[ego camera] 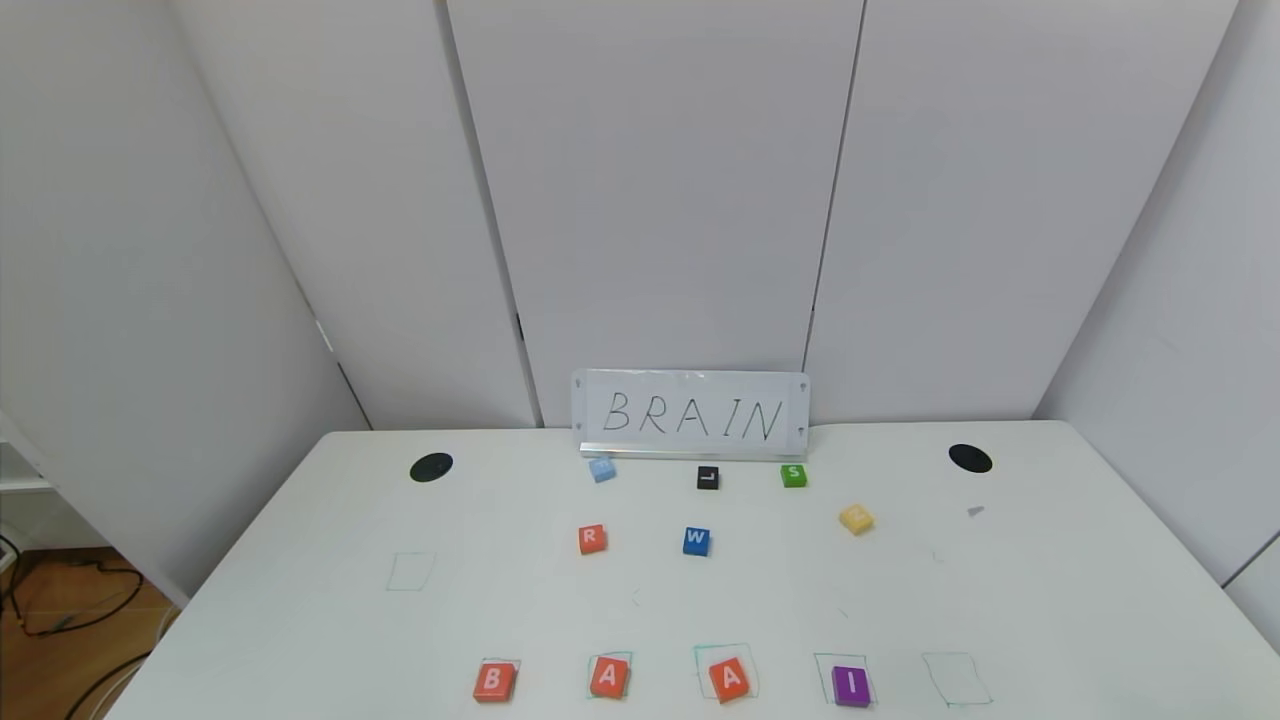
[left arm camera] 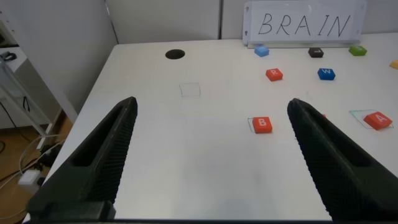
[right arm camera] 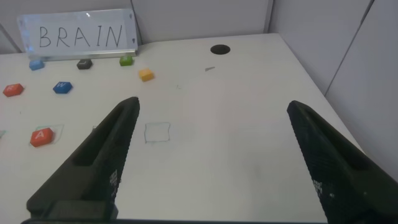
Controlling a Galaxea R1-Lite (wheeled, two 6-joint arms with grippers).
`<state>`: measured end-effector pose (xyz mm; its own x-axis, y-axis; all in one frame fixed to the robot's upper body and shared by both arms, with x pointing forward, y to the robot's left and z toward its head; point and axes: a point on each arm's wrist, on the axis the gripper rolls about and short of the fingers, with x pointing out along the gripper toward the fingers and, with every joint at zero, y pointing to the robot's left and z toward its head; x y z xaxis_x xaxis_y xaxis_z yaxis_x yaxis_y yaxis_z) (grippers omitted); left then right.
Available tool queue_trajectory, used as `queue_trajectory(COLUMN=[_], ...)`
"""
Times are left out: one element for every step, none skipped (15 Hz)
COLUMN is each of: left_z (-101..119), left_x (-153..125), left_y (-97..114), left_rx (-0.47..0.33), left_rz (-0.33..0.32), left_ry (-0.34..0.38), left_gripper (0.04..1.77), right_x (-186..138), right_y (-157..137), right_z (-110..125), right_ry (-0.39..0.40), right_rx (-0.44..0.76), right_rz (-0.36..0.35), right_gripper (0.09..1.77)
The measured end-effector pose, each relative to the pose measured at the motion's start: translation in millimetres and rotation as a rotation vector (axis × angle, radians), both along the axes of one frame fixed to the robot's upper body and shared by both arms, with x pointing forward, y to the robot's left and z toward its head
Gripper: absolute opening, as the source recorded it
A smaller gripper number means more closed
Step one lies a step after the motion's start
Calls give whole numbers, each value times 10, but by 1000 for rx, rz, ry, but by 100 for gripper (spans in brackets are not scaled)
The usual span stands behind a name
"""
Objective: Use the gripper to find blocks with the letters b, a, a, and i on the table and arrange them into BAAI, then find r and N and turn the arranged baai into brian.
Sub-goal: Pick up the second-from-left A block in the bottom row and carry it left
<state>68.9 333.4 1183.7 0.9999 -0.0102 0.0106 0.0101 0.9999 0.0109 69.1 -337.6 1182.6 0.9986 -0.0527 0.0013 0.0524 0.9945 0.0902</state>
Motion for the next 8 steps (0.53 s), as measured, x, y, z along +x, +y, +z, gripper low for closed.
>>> queue_trajectory(left_z=[14,37,74,136,223,323,445,579], left_x=[-2,-9,-22,-44,-78,-121,-176,-228], left_y=[-1,-2,-3,-4,-5,-5,-6,-6], left_rx=[8,11,13,13,16,22,33,42], left_rz=[-2,-9,-14,-18,-22,-24,-26,-26], left_ry=[-9,-18,-26,-42,-62,-79,-92,-101], left_gripper=[172,172,172,172,172,172,172,172], right_x=[0,-12,-41,-79,-130,-173,-207,-228], right_y=[0,1,1,2,3,4,4,3], right_z=[2,42,128,234,377,525,694,881], right_ry=[-2,-15,-40,-61,-86,-102,-120,-132], right_rx=[2,8,13,15,16,17,17,17], right_rz=[0,0,4,8,14,18,21,25], right_gripper=[171,171,171,171,171,171,171,171])
